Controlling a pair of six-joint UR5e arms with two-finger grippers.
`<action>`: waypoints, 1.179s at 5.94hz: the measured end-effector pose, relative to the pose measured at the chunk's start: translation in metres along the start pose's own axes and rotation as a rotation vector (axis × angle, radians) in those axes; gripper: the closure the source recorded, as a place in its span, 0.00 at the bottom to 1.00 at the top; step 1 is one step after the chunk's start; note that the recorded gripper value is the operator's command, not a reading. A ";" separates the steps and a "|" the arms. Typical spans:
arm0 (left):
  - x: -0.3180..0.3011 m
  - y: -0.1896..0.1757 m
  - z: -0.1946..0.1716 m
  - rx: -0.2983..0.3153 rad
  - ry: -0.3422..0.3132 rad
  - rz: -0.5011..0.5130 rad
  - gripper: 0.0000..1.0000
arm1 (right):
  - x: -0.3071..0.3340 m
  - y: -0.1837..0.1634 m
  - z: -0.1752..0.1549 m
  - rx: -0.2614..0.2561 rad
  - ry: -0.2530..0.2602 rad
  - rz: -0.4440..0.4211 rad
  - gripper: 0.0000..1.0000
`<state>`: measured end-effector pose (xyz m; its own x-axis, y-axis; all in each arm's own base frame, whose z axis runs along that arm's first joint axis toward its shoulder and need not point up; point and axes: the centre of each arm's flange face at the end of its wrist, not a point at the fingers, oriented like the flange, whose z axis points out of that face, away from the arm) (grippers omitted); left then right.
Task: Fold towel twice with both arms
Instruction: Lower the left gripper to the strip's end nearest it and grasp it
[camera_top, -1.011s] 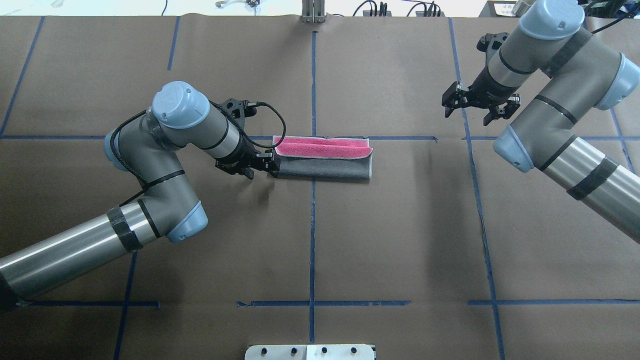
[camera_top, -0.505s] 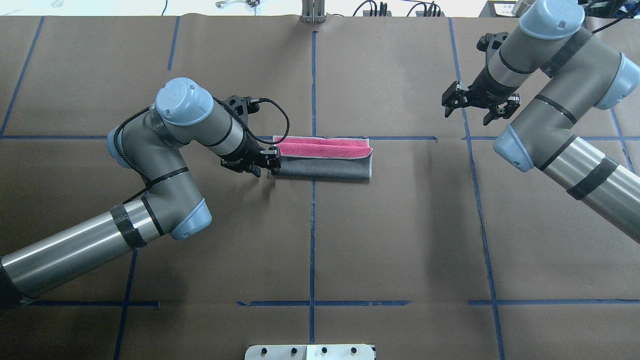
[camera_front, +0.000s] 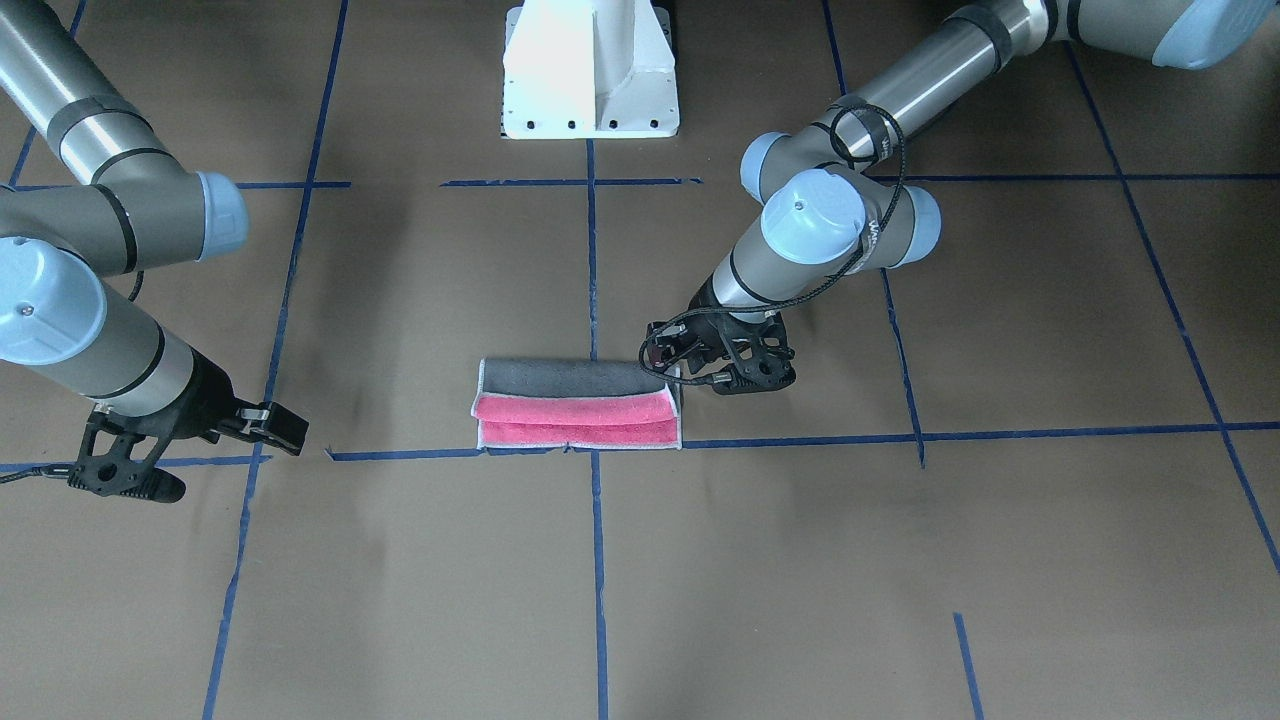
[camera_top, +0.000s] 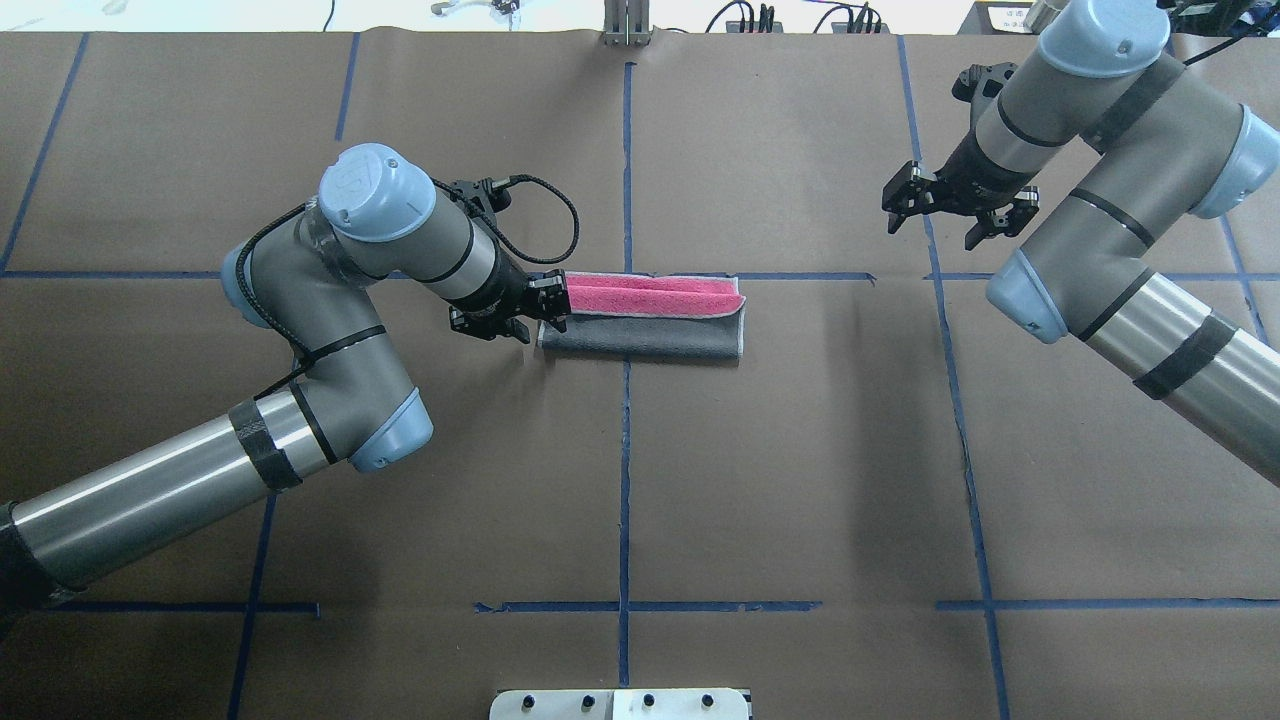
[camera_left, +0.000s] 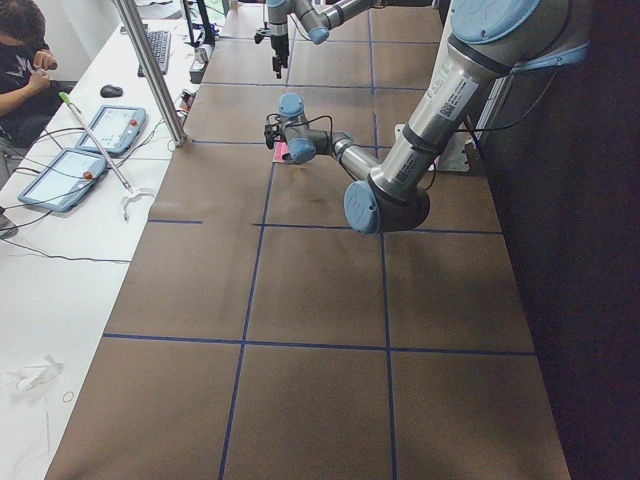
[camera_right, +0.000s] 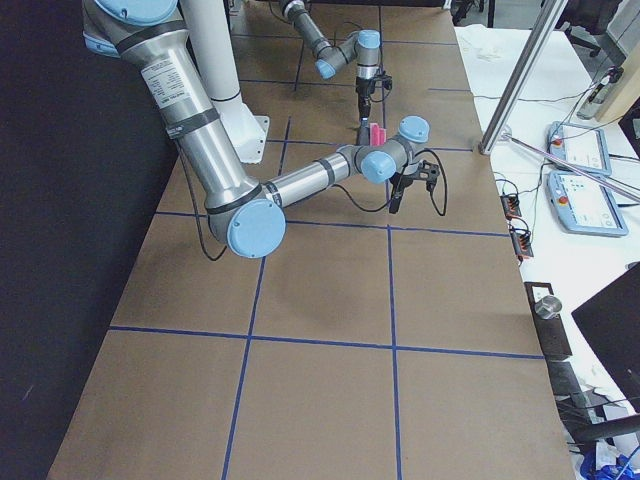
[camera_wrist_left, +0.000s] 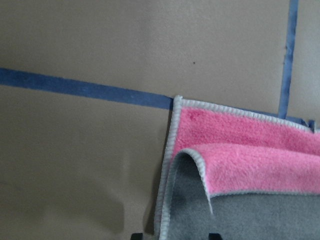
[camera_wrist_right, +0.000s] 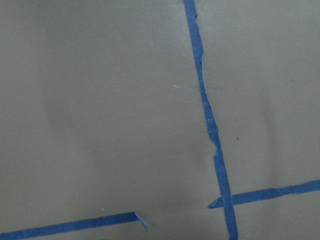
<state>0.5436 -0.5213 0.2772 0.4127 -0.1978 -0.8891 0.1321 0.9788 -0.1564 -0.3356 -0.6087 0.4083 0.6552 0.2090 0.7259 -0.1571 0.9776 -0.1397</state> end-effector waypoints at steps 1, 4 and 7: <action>0.001 0.000 0.001 0.004 -0.001 -0.017 0.52 | 0.000 0.000 0.000 0.000 0.000 0.000 0.00; 0.000 0.000 0.007 0.001 -0.011 -0.048 0.52 | 0.000 0.001 -0.002 0.001 -0.003 -0.002 0.00; -0.001 0.003 0.014 -0.006 -0.020 -0.057 0.60 | 0.000 0.003 -0.003 -0.001 -0.007 -0.003 0.00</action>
<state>0.5557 -0.5187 0.2839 0.4226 -0.2539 -0.8700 0.1507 0.9663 -0.2088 -0.3339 -0.6061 0.4061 0.6506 0.2056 0.7310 -0.1539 0.9784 -0.1382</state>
